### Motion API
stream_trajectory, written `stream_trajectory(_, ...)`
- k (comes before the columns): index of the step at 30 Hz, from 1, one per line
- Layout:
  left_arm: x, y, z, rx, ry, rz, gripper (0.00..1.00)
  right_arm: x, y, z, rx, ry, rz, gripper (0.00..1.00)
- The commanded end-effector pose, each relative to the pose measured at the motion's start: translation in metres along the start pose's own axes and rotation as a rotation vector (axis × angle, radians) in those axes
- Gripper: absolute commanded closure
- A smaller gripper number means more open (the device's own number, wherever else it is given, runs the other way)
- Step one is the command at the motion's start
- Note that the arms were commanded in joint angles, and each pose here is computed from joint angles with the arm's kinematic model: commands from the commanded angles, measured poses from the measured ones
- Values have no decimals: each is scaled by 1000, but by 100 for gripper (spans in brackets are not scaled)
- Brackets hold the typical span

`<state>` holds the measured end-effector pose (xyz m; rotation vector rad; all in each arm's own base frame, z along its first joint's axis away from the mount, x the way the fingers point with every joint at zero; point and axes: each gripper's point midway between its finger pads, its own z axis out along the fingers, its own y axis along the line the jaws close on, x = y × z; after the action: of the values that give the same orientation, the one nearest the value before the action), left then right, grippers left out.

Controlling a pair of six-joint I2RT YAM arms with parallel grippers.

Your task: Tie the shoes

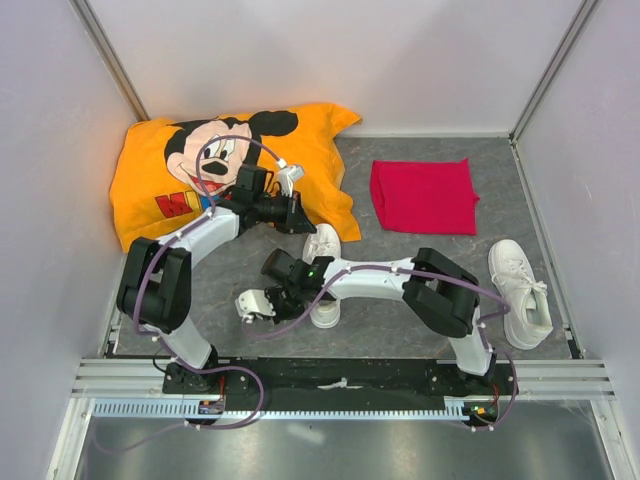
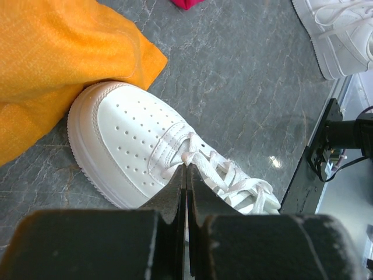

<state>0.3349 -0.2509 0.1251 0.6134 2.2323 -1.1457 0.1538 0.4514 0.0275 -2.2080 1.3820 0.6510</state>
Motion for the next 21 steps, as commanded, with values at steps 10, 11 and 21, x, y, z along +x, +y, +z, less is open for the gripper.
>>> stream_trajectory(10,-56,-47,-47,11,-88,308,98,-41,-56,-222,396,-284,336,100)
stream_trajectory(11,-57,-49,-52,3,-91,323,98,-30,-56,-231,422,-265,365,100)
stream_trajectory(21,-57,-53,-108,-103,-143,373,98,63,-21,-314,740,-115,596,100)
